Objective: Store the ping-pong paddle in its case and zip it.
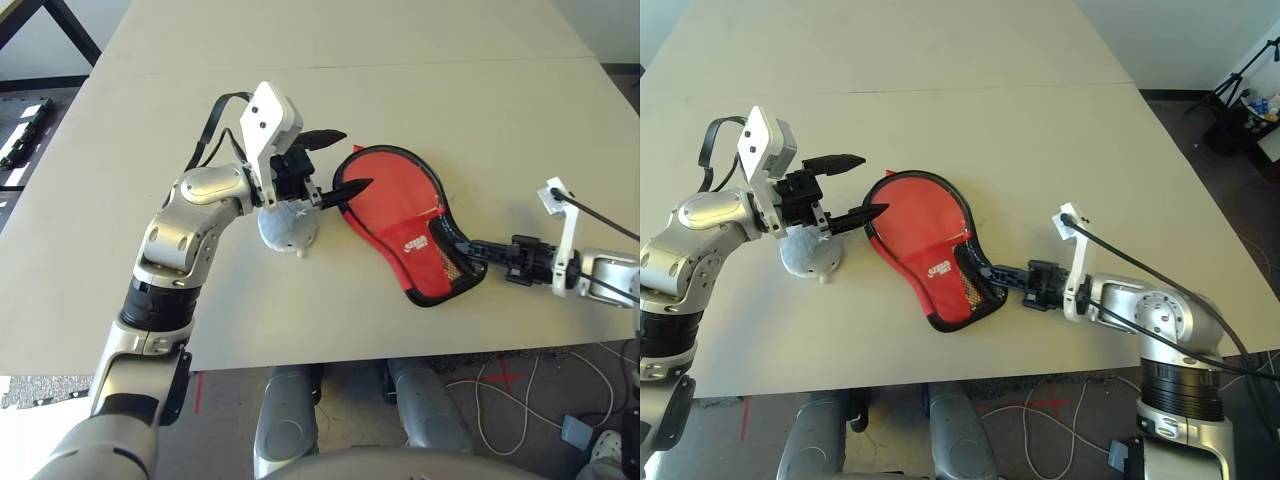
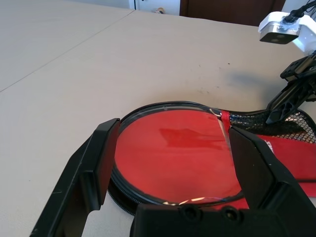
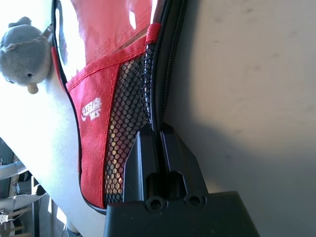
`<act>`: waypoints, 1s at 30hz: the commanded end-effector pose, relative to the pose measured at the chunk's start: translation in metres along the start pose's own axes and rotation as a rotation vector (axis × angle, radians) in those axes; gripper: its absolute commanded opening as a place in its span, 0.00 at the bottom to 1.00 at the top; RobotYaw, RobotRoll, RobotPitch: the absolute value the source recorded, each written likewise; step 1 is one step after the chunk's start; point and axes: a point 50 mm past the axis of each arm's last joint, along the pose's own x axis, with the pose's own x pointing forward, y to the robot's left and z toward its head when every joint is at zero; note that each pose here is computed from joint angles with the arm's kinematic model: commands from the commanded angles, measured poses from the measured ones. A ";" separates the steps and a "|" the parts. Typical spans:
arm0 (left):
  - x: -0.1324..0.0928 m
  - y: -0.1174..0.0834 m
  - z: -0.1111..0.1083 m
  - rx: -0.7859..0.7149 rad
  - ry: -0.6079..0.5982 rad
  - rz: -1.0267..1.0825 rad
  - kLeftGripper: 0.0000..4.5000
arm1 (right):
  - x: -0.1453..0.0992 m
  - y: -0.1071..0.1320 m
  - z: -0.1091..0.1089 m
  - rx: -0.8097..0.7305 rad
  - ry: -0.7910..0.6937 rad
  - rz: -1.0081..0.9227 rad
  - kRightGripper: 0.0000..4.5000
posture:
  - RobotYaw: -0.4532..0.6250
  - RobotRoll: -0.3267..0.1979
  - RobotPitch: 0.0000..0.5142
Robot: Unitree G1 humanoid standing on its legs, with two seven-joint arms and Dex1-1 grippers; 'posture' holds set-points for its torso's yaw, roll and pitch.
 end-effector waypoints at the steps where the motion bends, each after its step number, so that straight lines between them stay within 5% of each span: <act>1: 0.001 -0.003 -0.004 -0.007 0.010 -0.021 1.00 | -0.017 -0.014 -0.004 0.030 -0.009 -0.077 0.00 | 0.30 0.62 0.54; 30: 0.003 -0.011 -0.004 -0.017 0.009 -0.067 1.00 | -0.068 -0.049 -0.015 0.039 0.046 -0.187 0.00 | 0.30 0.62 0.53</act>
